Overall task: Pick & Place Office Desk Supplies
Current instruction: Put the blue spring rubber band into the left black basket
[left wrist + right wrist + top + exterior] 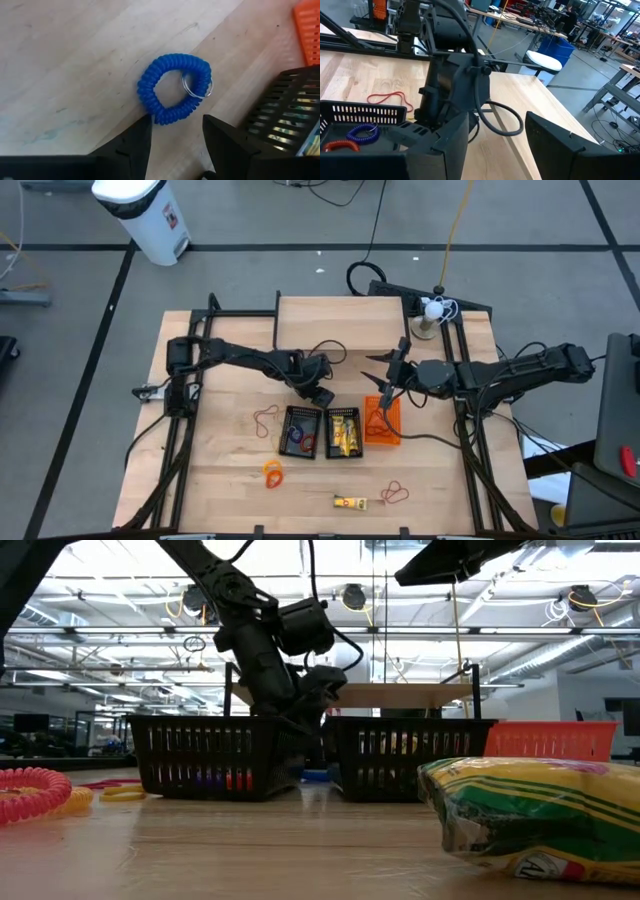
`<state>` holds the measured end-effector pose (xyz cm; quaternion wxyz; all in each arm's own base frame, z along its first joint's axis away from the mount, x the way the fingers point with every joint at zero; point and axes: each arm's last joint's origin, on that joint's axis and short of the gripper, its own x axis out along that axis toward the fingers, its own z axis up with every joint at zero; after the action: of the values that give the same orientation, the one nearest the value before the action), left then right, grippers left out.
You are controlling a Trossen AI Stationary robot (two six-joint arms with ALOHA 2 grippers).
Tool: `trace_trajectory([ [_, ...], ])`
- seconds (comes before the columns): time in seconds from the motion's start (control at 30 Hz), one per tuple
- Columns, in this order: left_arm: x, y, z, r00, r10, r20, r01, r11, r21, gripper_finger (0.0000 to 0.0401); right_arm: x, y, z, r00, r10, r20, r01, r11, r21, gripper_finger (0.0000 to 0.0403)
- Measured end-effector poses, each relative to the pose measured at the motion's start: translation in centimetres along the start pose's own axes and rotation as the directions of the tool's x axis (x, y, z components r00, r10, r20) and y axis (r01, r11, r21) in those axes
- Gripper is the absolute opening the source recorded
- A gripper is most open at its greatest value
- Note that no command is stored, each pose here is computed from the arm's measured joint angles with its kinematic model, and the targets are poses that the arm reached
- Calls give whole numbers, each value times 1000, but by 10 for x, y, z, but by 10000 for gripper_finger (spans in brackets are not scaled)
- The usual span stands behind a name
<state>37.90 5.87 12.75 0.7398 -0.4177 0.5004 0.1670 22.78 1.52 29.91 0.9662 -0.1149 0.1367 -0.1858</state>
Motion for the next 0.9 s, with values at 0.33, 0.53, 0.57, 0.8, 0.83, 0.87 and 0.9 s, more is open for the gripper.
trace_trajectory([
  [0.33, 4, 6, 0, 1000, 17, -20, -17, 1000, 14, 42, 0, 0, 0, 1000, 0, -1, 0, 1000, 0, 183],
  [0.53, 4, 10, 4, 1000, 11, -14, -10, 999, 49, 4, 0, 0, 0, 1000, 0, -1, 0, 1000, 0, 183],
  [0.57, 4, 10, 4, 1000, 7, -12, -7, 999, 52, 3, 0, 0, 0, 1000, 0, -1, 0, 1000, 0, 183],
  [0.8, -8, 3, 6, 999, -28, 28, 25, 994, 106, 1, 0, 0, 0, 1000, 0, -1, 0, 1000, 0, 183],
  [0.83, -12, 0, 7, 998, -42, 41, 37, 992, 117, 1, 0, 0, 0, 1000, 0, 0, 0, 1000, 0, 183],
  [0.87, -17, -3, 7, 997, -53, 53, 46, 990, 130, 1, 0, 0, 0, 1000, 1, -1, -1, 1000, 0, 183],
  [0.9, -24, -7, 6, 995, -68, 68, 58, 988, 141, 1, 0, 0, 0, 1000, 0, 0, 0, 1000, 0, 183],
])
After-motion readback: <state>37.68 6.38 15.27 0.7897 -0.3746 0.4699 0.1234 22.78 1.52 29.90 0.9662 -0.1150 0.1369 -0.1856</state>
